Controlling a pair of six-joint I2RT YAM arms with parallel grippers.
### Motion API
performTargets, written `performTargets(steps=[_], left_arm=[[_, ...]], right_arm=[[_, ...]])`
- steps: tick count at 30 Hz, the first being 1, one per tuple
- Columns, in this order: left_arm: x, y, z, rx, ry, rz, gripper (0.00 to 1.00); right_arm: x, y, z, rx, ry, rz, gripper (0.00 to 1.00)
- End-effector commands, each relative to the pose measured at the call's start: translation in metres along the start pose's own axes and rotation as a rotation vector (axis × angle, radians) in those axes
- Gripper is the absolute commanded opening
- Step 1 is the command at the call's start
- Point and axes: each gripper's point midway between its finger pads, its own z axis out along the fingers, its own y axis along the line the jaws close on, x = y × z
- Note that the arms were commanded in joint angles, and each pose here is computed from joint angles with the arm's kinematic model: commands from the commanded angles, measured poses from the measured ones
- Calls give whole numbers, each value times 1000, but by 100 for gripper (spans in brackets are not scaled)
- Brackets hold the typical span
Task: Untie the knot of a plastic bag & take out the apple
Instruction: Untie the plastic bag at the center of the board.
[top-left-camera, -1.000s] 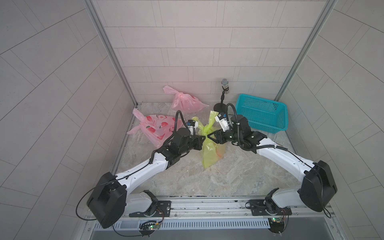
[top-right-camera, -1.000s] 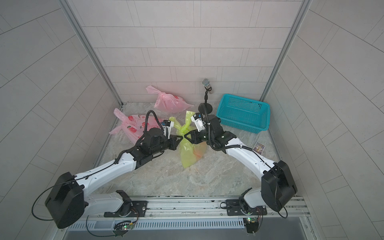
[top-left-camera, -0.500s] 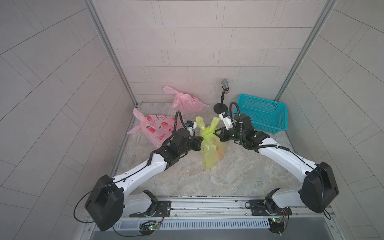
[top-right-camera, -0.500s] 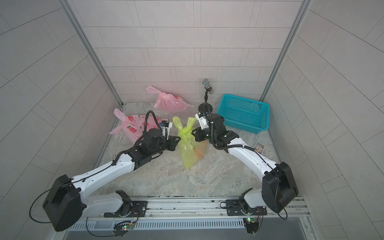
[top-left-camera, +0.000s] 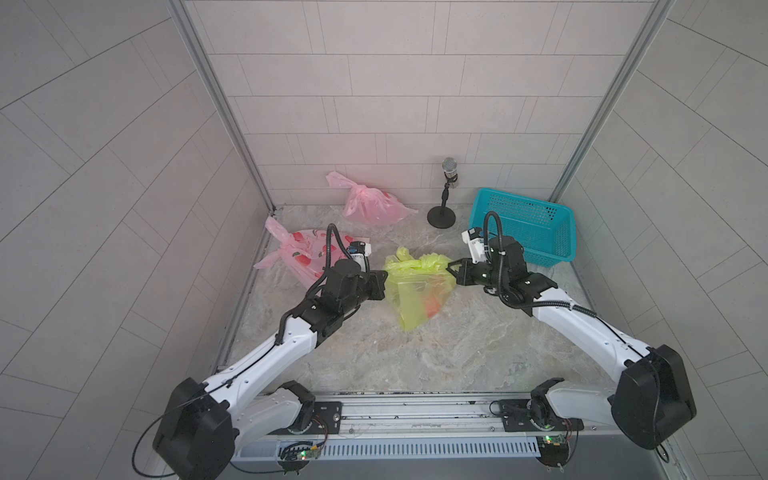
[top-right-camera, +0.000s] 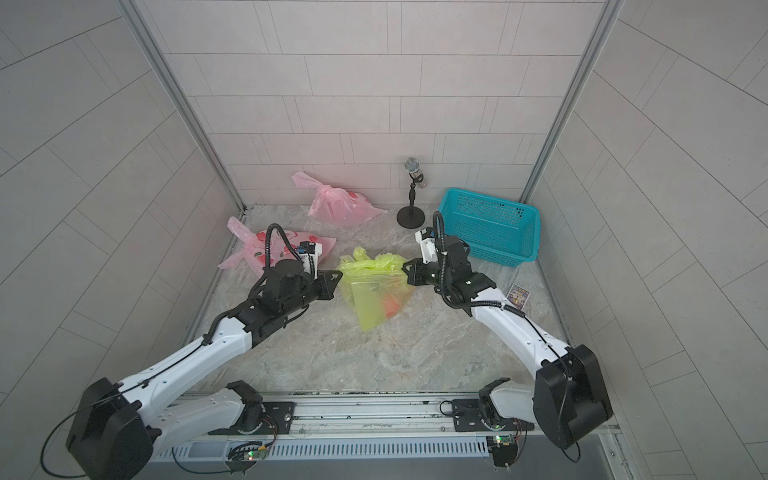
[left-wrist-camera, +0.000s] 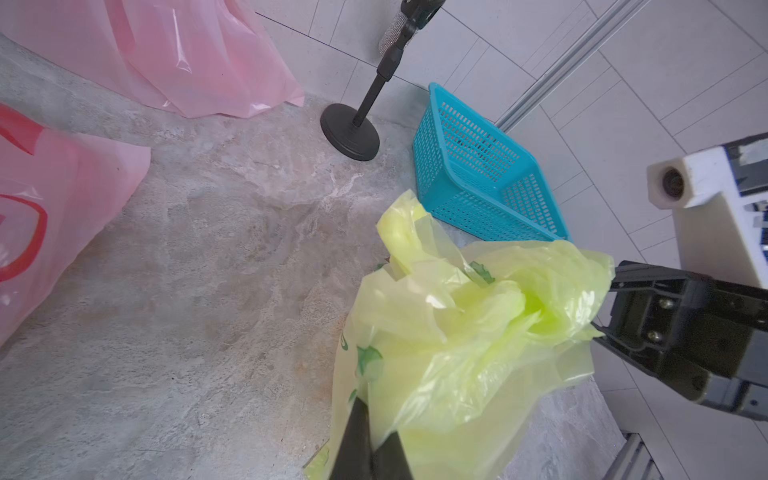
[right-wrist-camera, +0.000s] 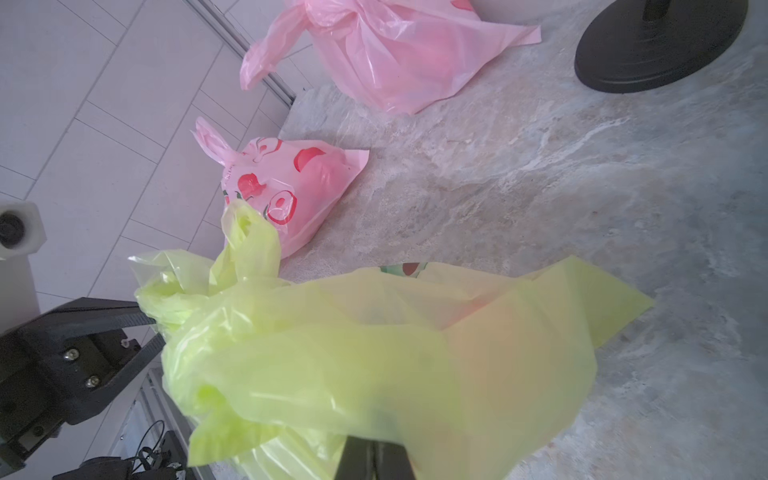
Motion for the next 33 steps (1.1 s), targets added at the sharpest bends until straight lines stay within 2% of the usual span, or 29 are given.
performTargets(steps=[1, 6, 7, 10, 11, 13, 15, 19, 26, 30, 33], left_arm=[[-8, 54, -11, -191, -75, -77, 0], [4, 53, -5, -155, -53, -87, 0], [4, 50, -3, -134, -52, -82, 0], [4, 31, -1, -82, -34, -19, 0], [4, 23, 0, -65, -26, 10, 0], [4, 13, 2, -43, -19, 40, 0], [3, 7, 3, -31, -18, 55, 0], [2, -9, 5, -4, -6, 95, 0], [0, -31, 7, 31, 6, 139, 0], [1, -35, 9, 37, 11, 146, 0], [1, -35, 7, 33, 6, 149, 0]], right_arm=[[-3, -47, -13, 165, -61, 74, 0], [24, -49, -7, 125, 2, 119, 0], [31, -48, -7, 114, 16, 119, 4], [36, -34, -16, 105, 54, 46, 43], [31, -28, -23, 122, 57, -5, 51], [15, -17, -38, 168, 38, -82, 61], [2, -10, -49, 196, 21, -116, 66], [-14, 19, -50, 190, 25, -245, 69], [-7, 64, -13, 182, 130, -491, 72], [-2, 58, 1, 248, 159, -553, 72], [4, 45, 0, 300, 185, -569, 65]])
